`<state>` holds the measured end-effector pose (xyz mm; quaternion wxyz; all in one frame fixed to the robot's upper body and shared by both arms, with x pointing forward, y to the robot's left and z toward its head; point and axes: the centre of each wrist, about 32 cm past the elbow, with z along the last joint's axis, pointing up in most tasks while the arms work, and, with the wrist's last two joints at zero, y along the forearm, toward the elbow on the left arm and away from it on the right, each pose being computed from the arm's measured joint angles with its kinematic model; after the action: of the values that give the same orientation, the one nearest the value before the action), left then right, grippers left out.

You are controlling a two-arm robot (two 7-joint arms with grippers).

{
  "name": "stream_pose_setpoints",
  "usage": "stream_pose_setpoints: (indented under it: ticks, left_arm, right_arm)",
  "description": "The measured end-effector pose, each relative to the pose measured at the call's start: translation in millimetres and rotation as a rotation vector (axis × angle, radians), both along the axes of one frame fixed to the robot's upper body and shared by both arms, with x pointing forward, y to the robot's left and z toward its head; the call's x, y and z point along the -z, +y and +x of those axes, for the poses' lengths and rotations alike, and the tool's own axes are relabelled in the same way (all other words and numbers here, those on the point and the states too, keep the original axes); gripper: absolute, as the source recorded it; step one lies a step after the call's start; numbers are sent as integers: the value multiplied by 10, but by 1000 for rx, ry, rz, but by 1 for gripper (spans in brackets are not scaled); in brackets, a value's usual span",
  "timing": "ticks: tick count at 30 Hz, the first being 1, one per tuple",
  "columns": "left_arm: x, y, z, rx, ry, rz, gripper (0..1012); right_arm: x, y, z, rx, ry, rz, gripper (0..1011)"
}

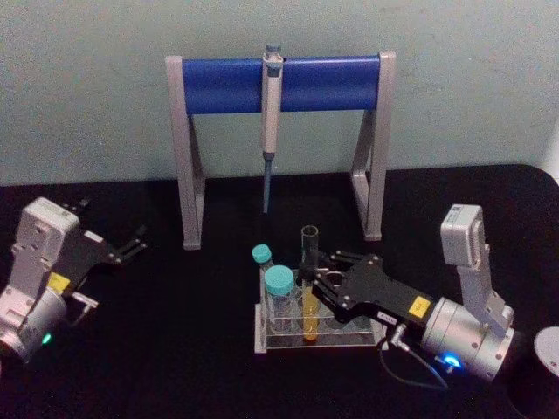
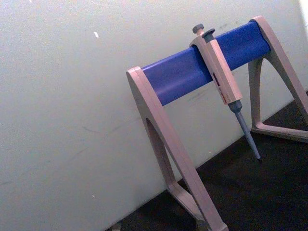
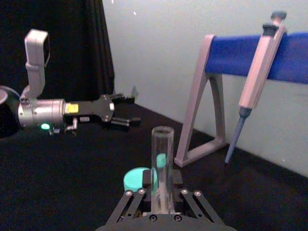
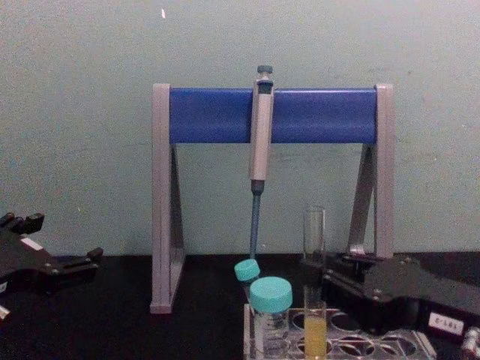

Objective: Pick up the test tube from the test tube rack, shake it, then place it back into the test tube rack.

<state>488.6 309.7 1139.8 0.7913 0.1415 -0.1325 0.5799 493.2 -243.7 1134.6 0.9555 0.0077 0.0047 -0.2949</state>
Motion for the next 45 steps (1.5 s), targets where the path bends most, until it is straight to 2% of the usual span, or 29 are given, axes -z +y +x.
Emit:
stream_pose_setpoints:
  ticks: [2,3,8,10,11,16,17,18,20,21,24,27,33,36,39,41,44,45]
  left_arm:
    - [0,0,0,0,0,0,1001]
    - [0,0,0,0,0,0,1001]
    - [0,0,0,0,0,0,1001]
    - [0,0,0,0,0,0,1001]
    - [0,0,0,0,0,0,1001]
    - [0,0,0,0,0,0,1001]
    - [0,0,0,0,0,0,1001]
    - [0,0,0,0,0,0,1001]
    - [0,0,0,0,0,0,1001]
    - [0,0,0,0,0,0,1001]
    - [0,0,0,0,0,0,1001]
    - [0,0,0,0,0,0,1001]
    - [0,0,0,0,0,0,1001]
    - [0,0,0,0,0,0,1001]
    - [0,0,0,0,0,0,1001]
    - [0,0,0,0,0,0,1001]
    - [0,0,0,0,0,0,1001]
    - [0,0,0,0,0,0,1001]
  right_arm:
    - [3,-1,-1,-1,2,-3,251]
    - [2,-1,-1,-1,2,-3,307]
    - [2,0,-1,-1,2,-2,449]
    - [2,0,-1,-2,2,-2,552]
    - [2,1,-1,-2,2,-1,552]
    - [1,0,0,-2,1,-1,731]
    - [0,1,0,-2,1,0,731]
    - [0,0,0,-2,1,0,790]
    - [0,0,0,-2,1,0,819]
    - [0,1,0,-2,1,0,879]
    - [0,0,0,-2,1,1,959]
    - [0,0,0,-2,1,1,1000]
    - [-17,3,8,-7,-4,2,1000]
    - [-101,5,33,-18,-34,14,1000]
    - [-243,1,46,-11,-92,47,1000]
    - [-359,-14,33,23,-144,79,1000]
    - [-446,-36,-4,80,-185,104,1000]
    - [-493,-52,-44,136,-209,109,1000]
